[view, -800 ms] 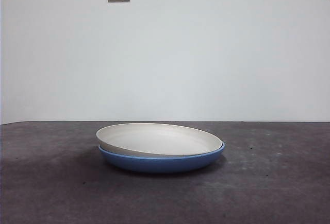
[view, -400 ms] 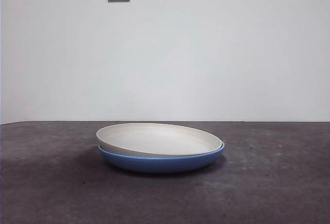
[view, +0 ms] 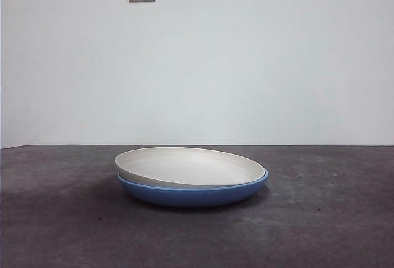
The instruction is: Pick up the white plate, put it on the blue plate, put it on desk
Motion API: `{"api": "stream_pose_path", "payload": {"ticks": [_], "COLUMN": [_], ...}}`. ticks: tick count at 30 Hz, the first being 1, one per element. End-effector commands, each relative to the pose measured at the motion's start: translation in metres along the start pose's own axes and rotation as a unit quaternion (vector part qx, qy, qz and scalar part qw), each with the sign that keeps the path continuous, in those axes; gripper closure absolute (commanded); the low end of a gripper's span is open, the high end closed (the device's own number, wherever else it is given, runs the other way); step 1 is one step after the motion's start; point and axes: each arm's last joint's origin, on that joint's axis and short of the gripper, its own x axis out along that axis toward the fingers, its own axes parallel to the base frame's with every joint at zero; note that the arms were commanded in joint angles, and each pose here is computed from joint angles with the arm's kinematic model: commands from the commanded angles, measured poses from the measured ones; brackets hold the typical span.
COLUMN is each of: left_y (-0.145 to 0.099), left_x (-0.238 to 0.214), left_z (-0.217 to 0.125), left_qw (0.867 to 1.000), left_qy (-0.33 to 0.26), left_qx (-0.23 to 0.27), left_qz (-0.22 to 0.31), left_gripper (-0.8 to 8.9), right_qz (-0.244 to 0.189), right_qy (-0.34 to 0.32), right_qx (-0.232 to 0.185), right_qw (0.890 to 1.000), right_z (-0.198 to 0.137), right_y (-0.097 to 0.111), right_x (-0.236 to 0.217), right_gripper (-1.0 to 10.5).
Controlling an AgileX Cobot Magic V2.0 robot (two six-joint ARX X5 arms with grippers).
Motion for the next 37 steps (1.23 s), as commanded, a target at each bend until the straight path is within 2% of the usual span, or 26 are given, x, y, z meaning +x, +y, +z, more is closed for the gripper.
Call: {"api": "stream_pose_path", "payload": {"ticks": [1,10,12,14,16,18,22,24,27,30,31,33,37], "left_y": [-0.001,-0.001,-0.002,-0.001,-0.001,0.0,-0.002,-0.001,0.004,0.014,0.018,0.026,0.047], "left_x": [0.0,0.0,-0.005,-0.013,-0.027,-0.041,-0.068,-0.077,-0.084,-0.08,-0.076,-0.068,-0.046], "left_z": [0.003,0.003,0.005,0.01,0.018,0.022,0.02,0.015,0.003,-0.014,-0.021,-0.037,-0.069], "left_qw": [1.0,1.0,0.999,0.993,0.978,0.955,0.912,0.892,0.853,0.814,0.805,0.794,0.79], "left_qy": [-0.005,-0.006,-0.028,-0.076,-0.144,-0.202,-0.266,-0.286,-0.321,-0.354,-0.362,-0.371,-0.366], "left_qx": [0.011,0.015,0.044,0.083,0.135,0.179,0.234,0.243,0.235,0.221,0.217,0.209,0.197], "left_qz": [-0.003,-0.004,0.005,0.027,0.072,0.12,0.208,0.252,0.339,0.405,0.418,0.434,0.451], "left_gripper": [8.04,8.04,8.04,8.04,8.04,8.04,8.04,8.04,8.04,8.04,8.04,8.04,8.04], "right_qz": [0.004,0.004,0.004,0.004,0.004,0.004,0.004,0.004,0.004,0.004,0.004,0.004,0.004], "right_qy": [-0.007,-0.007,-0.007,-0.007,-0.007,-0.007,-0.007,-0.007,-0.007,-0.007,-0.007,-0.007,-0.007], "right_qx": [-0.012,-0.012,-0.012,-0.012,-0.012,-0.012,-0.012,-0.012,-0.012,-0.012,-0.012,-0.012,-0.012], "right_qw": [1.0,1.0,1.0,1.0,1.0,1.0,1.0,1.0,1.0,1.0,1.0,1.0,1.0], "right_z": [0.004,0.004,0.004,0.004,0.004,0.004,0.004,0.004,0.004,0.004,0.004,0.004,0.004], "right_y": [0.002,0.002,0.002,0.002,0.002,0.002,0.002,0.002,0.002,0.002,0.002,0.002,0.002], "right_x": [0.0,0.0,0.0,0.0,0.0,0.0,0.0,0.0,0.0,0.0,0.0,0.0,0.0], "right_gripper": [9.4,9.4,9.4,9.4,9.4,9.4,9.4,9.4,9.4,9.4,9.4,9.4,9.4]}}
